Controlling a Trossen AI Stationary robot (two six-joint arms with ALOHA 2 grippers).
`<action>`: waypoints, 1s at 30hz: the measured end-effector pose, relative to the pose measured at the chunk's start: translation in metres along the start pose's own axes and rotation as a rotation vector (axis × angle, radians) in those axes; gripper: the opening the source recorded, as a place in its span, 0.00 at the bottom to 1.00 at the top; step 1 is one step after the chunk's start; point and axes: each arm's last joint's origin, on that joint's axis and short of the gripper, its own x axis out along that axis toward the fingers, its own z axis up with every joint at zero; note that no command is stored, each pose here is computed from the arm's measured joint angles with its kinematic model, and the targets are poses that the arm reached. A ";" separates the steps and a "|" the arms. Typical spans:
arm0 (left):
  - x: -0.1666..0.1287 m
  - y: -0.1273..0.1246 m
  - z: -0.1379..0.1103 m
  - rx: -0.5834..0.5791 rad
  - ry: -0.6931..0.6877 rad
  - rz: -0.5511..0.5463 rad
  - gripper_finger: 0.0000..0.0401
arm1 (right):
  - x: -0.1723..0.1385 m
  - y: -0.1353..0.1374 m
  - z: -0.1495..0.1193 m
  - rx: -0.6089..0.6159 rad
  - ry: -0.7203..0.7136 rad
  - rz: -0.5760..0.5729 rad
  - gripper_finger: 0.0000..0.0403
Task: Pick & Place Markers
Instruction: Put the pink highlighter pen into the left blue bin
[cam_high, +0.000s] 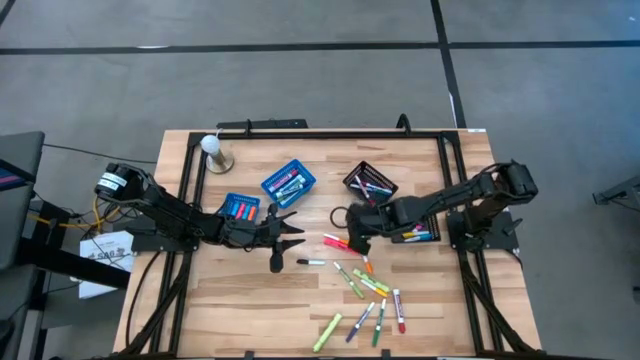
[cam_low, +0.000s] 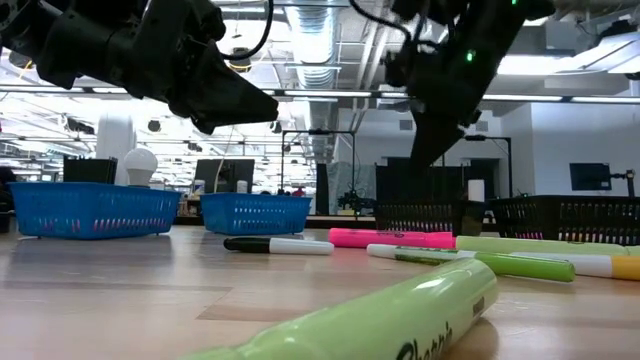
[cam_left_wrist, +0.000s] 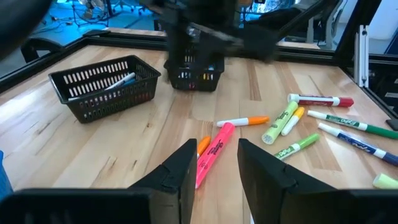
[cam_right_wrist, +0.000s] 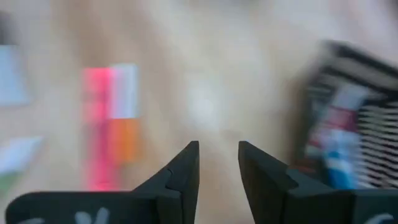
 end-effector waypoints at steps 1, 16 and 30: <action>0.000 0.000 0.000 0.000 0.000 0.000 0.28 | -0.001 0.005 0.001 -0.017 0.000 0.069 0.26; 0.000 0.000 0.000 -0.007 0.001 0.000 0.28 | 0.003 0.038 -0.009 -0.113 0.077 0.357 0.27; 0.000 0.000 -0.001 -0.006 0.002 0.000 0.28 | 0.068 0.020 -0.015 -0.074 0.302 0.374 0.26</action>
